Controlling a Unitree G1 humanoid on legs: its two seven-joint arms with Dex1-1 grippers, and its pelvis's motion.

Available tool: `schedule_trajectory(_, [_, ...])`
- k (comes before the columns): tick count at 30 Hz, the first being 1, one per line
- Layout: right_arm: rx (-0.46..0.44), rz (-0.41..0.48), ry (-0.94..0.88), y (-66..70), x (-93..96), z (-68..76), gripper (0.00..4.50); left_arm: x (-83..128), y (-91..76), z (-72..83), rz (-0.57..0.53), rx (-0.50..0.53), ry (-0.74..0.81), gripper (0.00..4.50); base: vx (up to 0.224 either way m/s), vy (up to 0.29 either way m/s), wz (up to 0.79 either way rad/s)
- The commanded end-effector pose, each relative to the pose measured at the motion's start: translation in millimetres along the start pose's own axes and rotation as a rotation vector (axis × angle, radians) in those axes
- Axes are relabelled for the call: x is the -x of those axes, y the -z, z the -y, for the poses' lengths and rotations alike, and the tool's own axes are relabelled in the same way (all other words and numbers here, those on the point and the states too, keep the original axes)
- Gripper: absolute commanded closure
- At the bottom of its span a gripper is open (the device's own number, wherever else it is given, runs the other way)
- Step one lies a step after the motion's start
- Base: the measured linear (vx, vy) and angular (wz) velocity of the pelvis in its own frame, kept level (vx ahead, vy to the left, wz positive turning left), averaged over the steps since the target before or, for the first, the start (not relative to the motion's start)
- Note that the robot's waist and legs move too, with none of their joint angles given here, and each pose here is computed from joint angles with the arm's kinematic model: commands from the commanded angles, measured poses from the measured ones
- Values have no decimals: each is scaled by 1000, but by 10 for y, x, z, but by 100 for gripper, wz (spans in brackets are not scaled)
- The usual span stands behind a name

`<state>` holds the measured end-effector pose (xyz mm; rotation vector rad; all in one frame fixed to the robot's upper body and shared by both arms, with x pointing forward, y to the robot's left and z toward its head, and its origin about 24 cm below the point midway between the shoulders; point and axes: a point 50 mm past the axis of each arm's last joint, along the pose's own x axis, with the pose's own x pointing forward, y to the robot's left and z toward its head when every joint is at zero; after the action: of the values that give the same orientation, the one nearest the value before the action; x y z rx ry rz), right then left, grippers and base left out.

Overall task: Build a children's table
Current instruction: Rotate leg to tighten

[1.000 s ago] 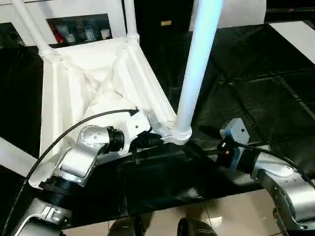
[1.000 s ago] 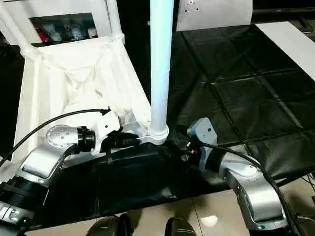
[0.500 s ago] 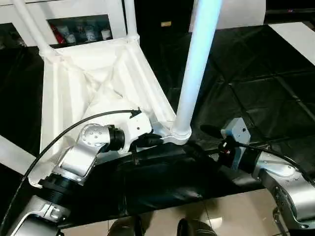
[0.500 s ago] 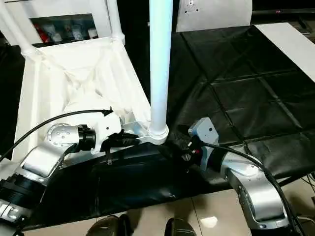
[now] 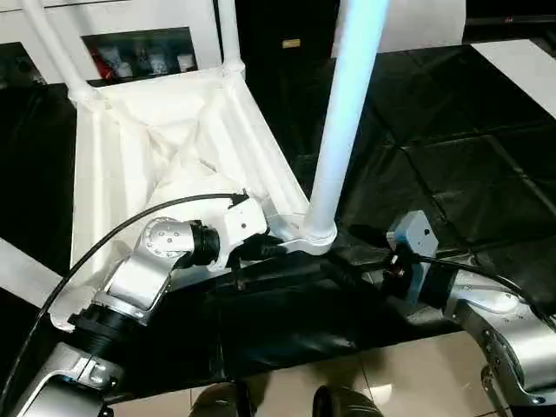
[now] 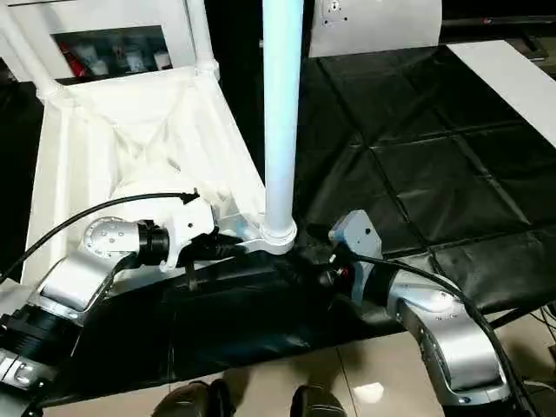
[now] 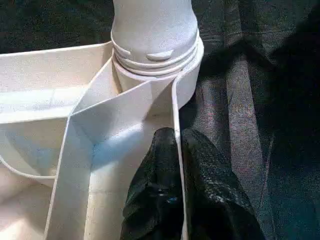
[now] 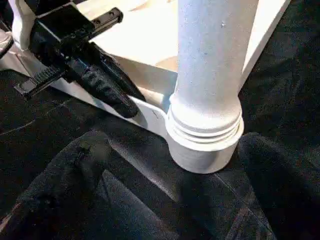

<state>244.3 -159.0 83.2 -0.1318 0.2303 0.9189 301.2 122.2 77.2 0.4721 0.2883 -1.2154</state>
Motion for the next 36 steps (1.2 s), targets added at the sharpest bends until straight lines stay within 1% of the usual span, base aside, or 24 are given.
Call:
schedule_trajectory(1, [2, 5, -17, 3, 10, -15, 0, -4, 137, 56, -56, 29, 36, 447, 0, 0, 0])
schedule_trajectory(3, [13, 13, -13, -27, 13, 20, 0, 0, 141, 72, -59, 15, 62, 447, 0, 0, 0])
schedule_trajectory(6, [43, 33, -41, -88, 15, 88, 0, 1, 131, 132, -51, -49, 148, 447, 0, 0, 0])
schedule_trajectory(7, [43, 33, -41, -88, 15, 88, 0, 1, 131, 132, -51, -49, 148, 447, 0, 0, 0])
schedule_trajectory(11, [95, 32, -181, -138, 19, 126, 0, 14, 100, 206, -39, -136, 296, 447, 0, 0, 0])
schedule_trajectory(12, [95, 32, -181, -138, 19, 126, 0, 14, 100, 206, -39, -136, 296, 447, 0, 0, 0])
schedule_trajectory(14, [110, 27, -244, -150, 15, 141, 0, 24, 99, 231, -44, -164, 361, 447, 0, 0, 0])
schedule_trajectory(17, [98, 32, -367, -170, 6, 155, 0, 42, 90, 234, -54, -199, 427, 447, 0, 0, 0])
schedule_trajectory(18, [95, 30, -395, -175, -2, 166, 19, 46, 80, 233, -53, -206, 443, 450, 0, 0, 0])
schedule_trajectory(19, [93, 23, -418, -175, -13, 177, 19, 47, 69, 234, -53, -211, 458, 450, 0, 0, 0])
schedule_trajectory(21, [83, 11, -454, -172, -32, 189, 47, 47, 55, 233, -50, -214, 474, 450, 0, 0, 0])
schedule_trajectory(22, [81, 9, -471, -176, -50, 194, 47, 45, 50, 232, -49, -217, 481, 450, 0, 0, 0])
schedule_trajectory(24, [75, 13, -510, -195, -108, 205, 70, 38, 47, 226, -49, -226, 494, 450, 0, 0, 0])
schedule_trajectory(27, [65, 13, -548, -206, -144, 198, 99, 32, 47, 219, -48, -228, 500, 450, 0, 0, 0])
schedule_trajectory(29, [60, 8, -575, -206, -155, 194, 99, 27, 45, 213, -47, -229, 503, 450, 0, 0, 0])
schedule_trajectory(30, [57, 3, -591, -202, -158, 192, 112, 25, 45, 207, -47, -229, 504, 450, 0, 0, 0])
schedule_trajectory(31, [53, -3, -608, -197, -158, 188, 135, 25, 46, 201, -48, -230, 503, 450, 0, 0, 0])
schedule_trajectory(35, [45, -29, -648, -171, -155, 184, 150, 29, 48, 185, -53, -231, 500, 450, 0, 0, 0])
schedule_trajectory(36, [40, -42, -664, -159, -151, 178, 163, 33, 51, 175, -56, -230, 496, 450, 0, 0, 0])
